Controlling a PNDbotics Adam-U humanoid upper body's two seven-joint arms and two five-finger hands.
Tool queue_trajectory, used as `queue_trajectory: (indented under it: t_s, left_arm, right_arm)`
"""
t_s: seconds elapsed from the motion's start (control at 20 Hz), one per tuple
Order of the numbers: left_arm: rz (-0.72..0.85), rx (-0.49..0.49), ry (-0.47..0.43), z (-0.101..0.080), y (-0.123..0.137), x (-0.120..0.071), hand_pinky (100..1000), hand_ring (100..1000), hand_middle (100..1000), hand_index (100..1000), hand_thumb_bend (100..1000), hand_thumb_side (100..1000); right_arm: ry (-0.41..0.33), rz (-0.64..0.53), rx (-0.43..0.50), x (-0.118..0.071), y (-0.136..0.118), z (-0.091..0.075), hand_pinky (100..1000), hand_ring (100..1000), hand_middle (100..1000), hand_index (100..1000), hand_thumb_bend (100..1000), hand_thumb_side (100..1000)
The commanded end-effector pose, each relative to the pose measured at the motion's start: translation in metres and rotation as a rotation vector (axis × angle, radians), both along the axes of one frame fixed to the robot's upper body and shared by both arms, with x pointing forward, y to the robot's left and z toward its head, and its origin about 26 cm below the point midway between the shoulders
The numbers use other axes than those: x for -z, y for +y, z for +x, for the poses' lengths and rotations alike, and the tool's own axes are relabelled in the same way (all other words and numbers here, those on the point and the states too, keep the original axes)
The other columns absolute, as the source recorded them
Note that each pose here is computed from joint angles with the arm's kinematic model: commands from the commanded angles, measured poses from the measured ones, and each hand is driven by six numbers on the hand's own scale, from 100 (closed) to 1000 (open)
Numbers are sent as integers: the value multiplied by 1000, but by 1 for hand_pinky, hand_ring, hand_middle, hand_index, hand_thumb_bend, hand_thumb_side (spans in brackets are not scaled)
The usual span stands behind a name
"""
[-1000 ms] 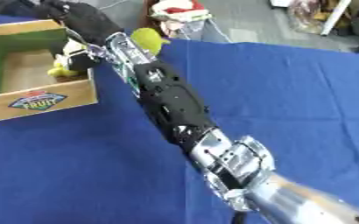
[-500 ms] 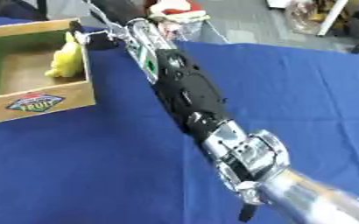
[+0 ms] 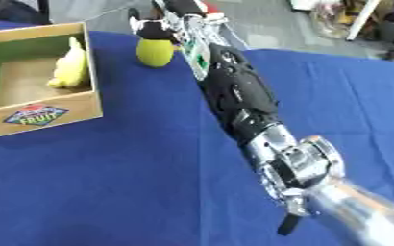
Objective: Pick up objects on the table and place them in the box.
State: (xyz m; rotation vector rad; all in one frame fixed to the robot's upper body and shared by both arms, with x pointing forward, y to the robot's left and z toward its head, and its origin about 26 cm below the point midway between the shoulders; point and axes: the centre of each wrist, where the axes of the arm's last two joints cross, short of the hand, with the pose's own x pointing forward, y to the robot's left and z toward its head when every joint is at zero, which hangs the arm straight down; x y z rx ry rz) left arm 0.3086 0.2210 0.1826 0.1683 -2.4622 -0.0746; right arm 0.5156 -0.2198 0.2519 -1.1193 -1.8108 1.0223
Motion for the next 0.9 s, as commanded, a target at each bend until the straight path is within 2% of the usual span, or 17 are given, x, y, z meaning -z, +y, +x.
queue_trajectory:
  t_s: [0.05,0.35,0.65,0.9]
  left_arm:
    - [17,-8,-21,-1,4,-5,486,571,551,752,456,335]
    - [16,-8,-23,-1,4,-5,485,570,550,752,457,335]
    - [16,-6,-23,-1,4,-5,484,570,550,753,459,335]
    - [16,-4,-23,-1,3,-5,484,570,550,753,461,336]
  right_arm:
    - [-6,-1,69,-3,-22,2,826,846,904,964,100,426]
    - [79,-7,135,26,-37,5,823,843,888,963,100,461]
    - [104,-9,150,37,-38,6,819,836,872,950,100,433]
    - [133,-9,140,45,-35,6,819,834,849,939,100,473]
